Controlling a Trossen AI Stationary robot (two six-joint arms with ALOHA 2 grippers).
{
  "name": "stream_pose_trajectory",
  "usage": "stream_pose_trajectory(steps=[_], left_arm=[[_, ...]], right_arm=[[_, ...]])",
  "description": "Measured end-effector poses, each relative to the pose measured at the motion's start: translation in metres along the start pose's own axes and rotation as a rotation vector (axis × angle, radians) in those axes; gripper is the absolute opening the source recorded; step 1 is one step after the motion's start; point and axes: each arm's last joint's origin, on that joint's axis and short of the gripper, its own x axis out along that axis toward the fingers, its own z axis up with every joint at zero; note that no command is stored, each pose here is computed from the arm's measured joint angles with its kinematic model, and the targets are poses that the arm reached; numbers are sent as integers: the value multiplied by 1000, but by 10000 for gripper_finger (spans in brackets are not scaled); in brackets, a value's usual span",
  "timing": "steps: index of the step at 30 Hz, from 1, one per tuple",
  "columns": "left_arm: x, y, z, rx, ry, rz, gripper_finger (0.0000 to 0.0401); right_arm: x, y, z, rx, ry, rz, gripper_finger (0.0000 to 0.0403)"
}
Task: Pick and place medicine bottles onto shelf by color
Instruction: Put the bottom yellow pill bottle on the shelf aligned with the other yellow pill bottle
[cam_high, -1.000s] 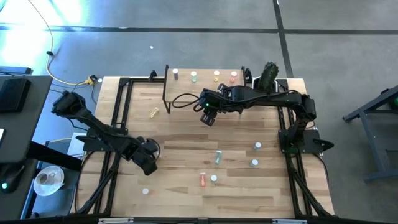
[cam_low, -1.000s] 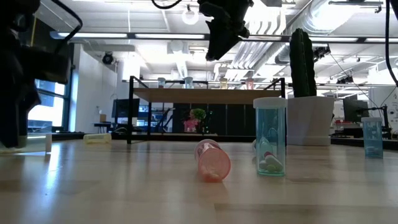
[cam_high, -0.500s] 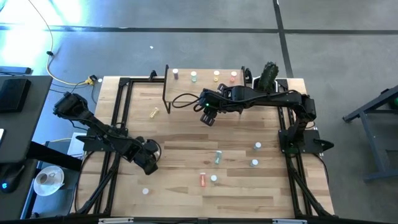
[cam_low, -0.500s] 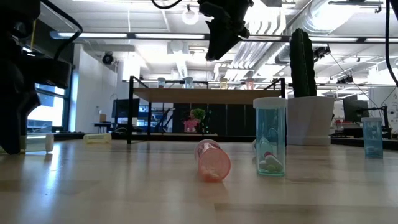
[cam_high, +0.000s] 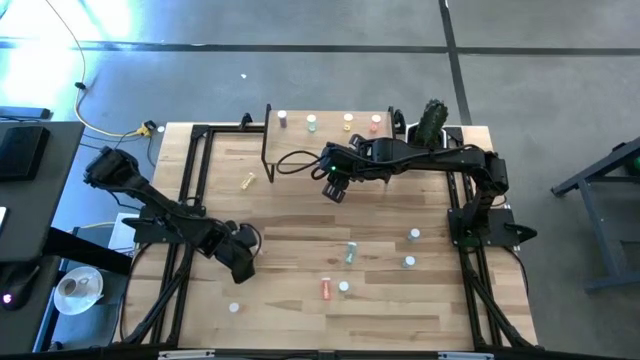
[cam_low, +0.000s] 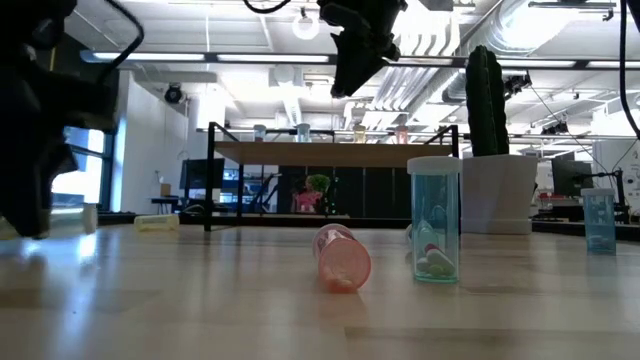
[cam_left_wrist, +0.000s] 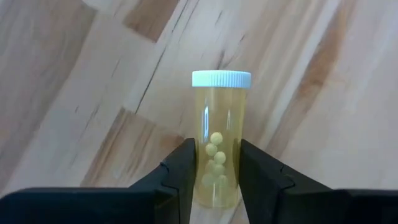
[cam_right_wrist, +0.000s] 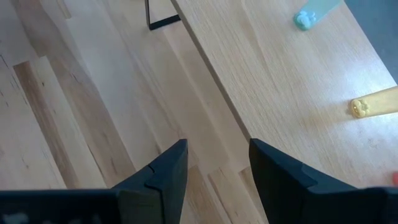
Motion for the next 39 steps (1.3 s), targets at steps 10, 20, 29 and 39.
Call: stream_pose_trajectory(steps=[10,20,29,39], left_arm=[[-11,11,23,61,-99,-41,93],[-31,21,60,133,-343,-166,94],[-41,31,92,232,-540,-234,94],[-57,42,122,349,-824,-253,94]], right_arm=[[0,0,1,-14,-6,3,161],[0,5,3,-27,-8,167,161],[-32,2,26,-117,-135,301,161],[-50,1,36,-274,-226,462,161]])
